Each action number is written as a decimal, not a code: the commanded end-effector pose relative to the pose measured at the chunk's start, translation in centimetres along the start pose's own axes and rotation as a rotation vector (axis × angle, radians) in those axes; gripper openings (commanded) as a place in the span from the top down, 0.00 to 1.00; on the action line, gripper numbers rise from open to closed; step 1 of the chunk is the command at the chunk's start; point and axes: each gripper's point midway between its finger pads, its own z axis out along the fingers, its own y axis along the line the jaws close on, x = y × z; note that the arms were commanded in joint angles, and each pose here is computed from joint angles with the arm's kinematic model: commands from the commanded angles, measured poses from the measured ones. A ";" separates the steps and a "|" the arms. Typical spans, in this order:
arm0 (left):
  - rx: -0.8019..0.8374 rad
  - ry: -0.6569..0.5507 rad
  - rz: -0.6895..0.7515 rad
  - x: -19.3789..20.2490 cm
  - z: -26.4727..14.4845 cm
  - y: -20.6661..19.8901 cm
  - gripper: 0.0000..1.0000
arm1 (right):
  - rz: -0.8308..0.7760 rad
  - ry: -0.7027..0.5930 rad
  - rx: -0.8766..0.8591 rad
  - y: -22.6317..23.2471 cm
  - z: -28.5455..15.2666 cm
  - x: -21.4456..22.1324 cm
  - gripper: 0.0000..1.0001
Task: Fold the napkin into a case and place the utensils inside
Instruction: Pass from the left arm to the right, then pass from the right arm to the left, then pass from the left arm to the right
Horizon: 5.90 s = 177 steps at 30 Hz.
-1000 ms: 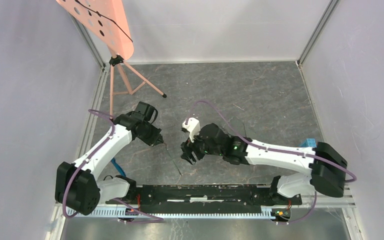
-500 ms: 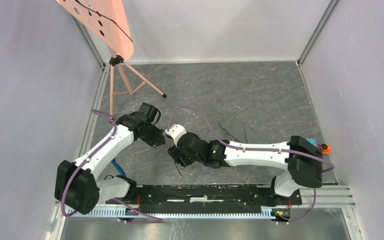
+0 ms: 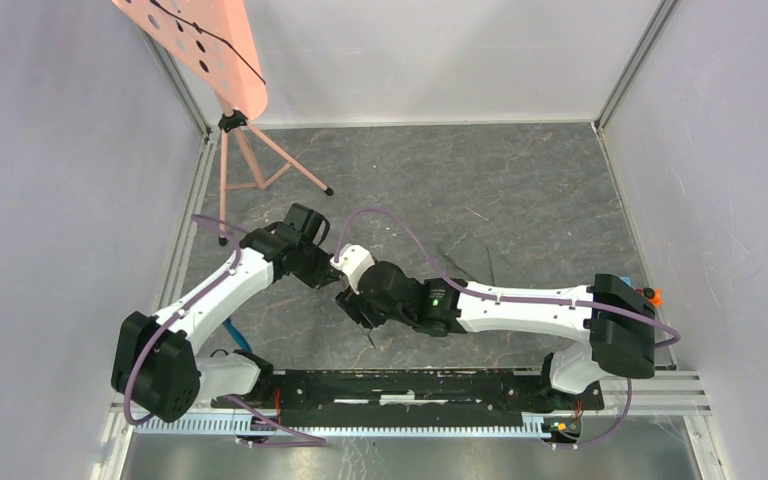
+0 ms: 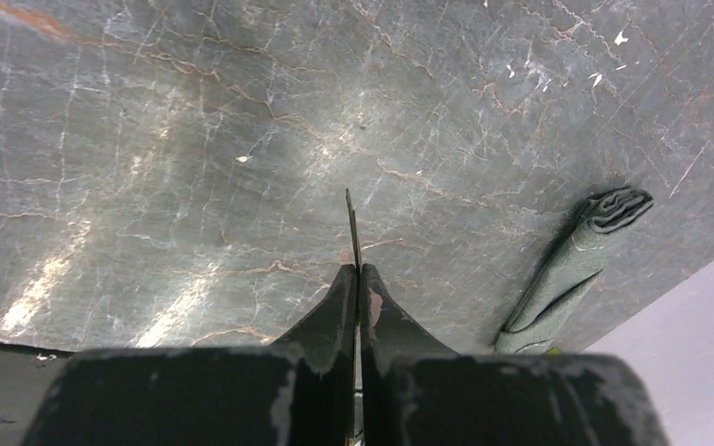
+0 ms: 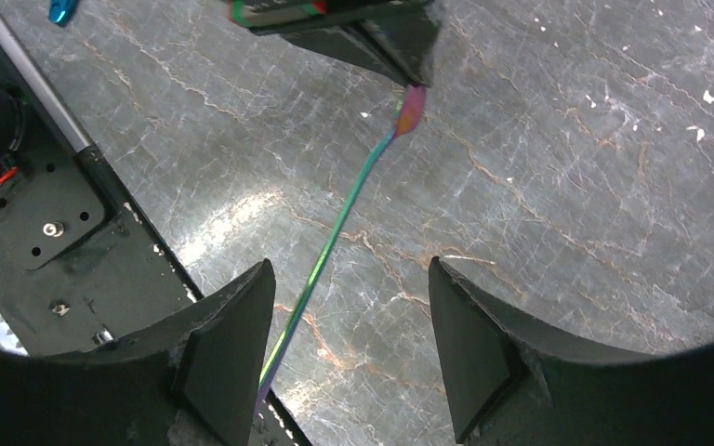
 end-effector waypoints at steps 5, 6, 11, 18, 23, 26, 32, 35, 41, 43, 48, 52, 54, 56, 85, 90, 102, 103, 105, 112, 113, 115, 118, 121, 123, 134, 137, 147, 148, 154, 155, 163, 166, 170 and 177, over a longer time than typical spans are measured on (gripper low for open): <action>0.090 0.033 0.028 0.9 -0.3 -2.2 0.98 | -0.027 -0.022 -0.017 0.8 1.1 -0.8 0.39; 0.087 0.034 0.017 0.9 -0.3 -2.0 0.98 | -0.011 -0.023 0.017 0.3 1.2 -0.7 0.41; 0.035 0.101 -0.032 2.7 0.1 -0.4 0.98 | 0.039 -0.052 0.144 -1.6 2.5 -0.3 0.42; 0.027 0.087 -0.046 3.2 -0.2 -0.4 0.98 | 0.035 -0.052 0.118 -0.5 4.7 -0.7 0.49; 0.023 0.082 -0.048 3.3 -0.5 -0.4 0.98 | 0.045 -0.066 0.158 -1.1 5.1 -0.7 0.59; 0.018 0.089 -0.040 3.5 -0.3 -0.2 0.98 | 0.065 -0.089 0.155 -1.5 4.9 -0.9 0.76; 0.178 0.032 0.121 2.5 -2.0 -2.1 0.60 | 0.180 -0.151 -0.060 -2.6 3.8 -0.2 1.00; 0.429 -0.012 0.369 2.4 -5.7 -5.3 0.02 | 0.241 -0.200 -0.283 -2.3 1.9 -0.5 1.00; 0.945 -0.050 0.603 5.1 -12.1 -6.9 0.00 | 0.423 -0.355 -0.675 -1.4 -4.3 -3.2 1.00; 1.106 -0.047 0.597 6.0 -13.9 -6.7 0.03 | 0.484 -0.406 -0.729 -1.8 -6.1 -4.5 1.00; 1.247 -0.128 0.538 5.5 -15.5 -6.0 0.09 | 0.572 -0.508 -0.849 -1.5 -9.7 -7.5 0.99; 1.367 -0.154 0.552 5.7 -17.9 -6.7 0.15 | 0.615 -0.542 -0.932 -0.9 -11.3 -8.8 1.00; 1.380 -0.142 0.577 6.0 -18.3 -7.1 0.28 | 0.614 -0.549 -0.939 -0.9 -11.6 -9.1 1.00; 1.382 -0.140 0.596 6.1 -18.5 -7.3 0.40 | 0.615 -0.551 -0.943 -0.9 -11.7 -9.3 1.00; 1.104 -0.346 0.791 3.0 -16.8 -7.6 0.98 | -0.037 -0.061 0.025 -5.3 -5.6 -11.1 0.42; 1.091 -0.351 0.790 2.8 -16.6 -7.5 0.98 | -0.072 -0.056 0.038 -4.7 -5.9 -11.7 0.48; 1.099 -0.335 0.785 3.0 -16.5 -7.7 0.98 | -0.083 -0.039 0.003 -4.0 -5.1 -10.9 0.58; 1.101 -0.334 0.784 3.0 -16.6 -7.7 0.98 | -0.081 -0.045 0.001 -4.0 -5.0 -11.1 0.61; 1.102 -0.331 0.782 3.1 -16.6 -7.7 0.98 | -0.081 -0.049 -0.003 -3.9 -4.8 -11.2 0.67; 1.108 -0.340 0.779 3.0 -16.9 -7.7 0.98 | -0.087 -0.039 -0.001 -3.8 -4.3 -11.2 0.76; 1.108 -0.340 0.780 3.0 -16.9 -7.7 0.98 | -0.090 -0.038 -0.004 -3.8 -4.3 -11.2 0.76; 1.108 -0.340 0.784 3.0 -16.9 -7.7 0.98 | -0.089 -0.033 -0.003 -3.8 -4.2 -11.0 0.74; 1.105 -0.345 0.787 2.9 -16.9 -7.7 0.98 | -0.088 -0.028 0.001 -3.9 -4.1 -10.8 0.72; 1.102 -0.351 0.790 2.8 -16.9 -7.7 0.98 | -0.089 -0.021 0.000 -3.9 -4.2 -10.4 0.71; 1.099 -0.349 0.793 2.9 -16.8 -7.7 0.98 | -0.089 -0.016 0.005 -4.0 -4.1 -10.1 0.71; 1.093 -0.354 0.795 2.8 -16.9 -7.6 0.98 | -0.087 -0.007 0.029 -4.5 -4.2 -9.5 0.66; 1.089 -0.357 0.796 2.7 -16.8 -7.6 0.98 | -0.086 -0.006 0.037 -4.7 -4.3 -9.3 0.65; 1.097 -0.362 0.794 2.7 -17.1 -7.8 0.98 | -0.083 -0.005 0.020 -4.4 -4.0 -8.7 0.67; 1.100 -0.361 0.794 2.7 -17.2 -7.8 0.98 | -0.083 -0.006 0.020 -4.4 -4.0 -8.7 0.68; 1.089 -0.349 0.799 2.8 -16.6 -7.8 0.98 | -0.082 -0.029 0.018 -4.3 -4.0 -9.7 0.72; 1.088 -0.349 0.801 2.8 -16.6 -7.8 0.98 | -0.082 -0.031 0.018 -4.3 -4.1 -10.0 0.68; 1.069 -0.352 0.815 2.7 -16.1 -7.6 0.98 | -0.086 -0.016 0.026 -4.4 -4.4 -10.0 0.66; 1.067 -0.351 0.822 2.8 -16.1 -7.7 0.98 | -0.084 -0.013 0.025 -4.4 -4.5 -9.9 0.67; 1.068 -0.350 0.824 2.8 -16.1 -7.7 0.98 | -0.089 -0.009 0.021 -4.3 -4.3 -9.9 0.76; 1.017 -0.353 0.824 2.4 -15.9 -7.2 0.76 | -0.160 -0.059 0.036 -6.0 -4.0 -9.3 0.99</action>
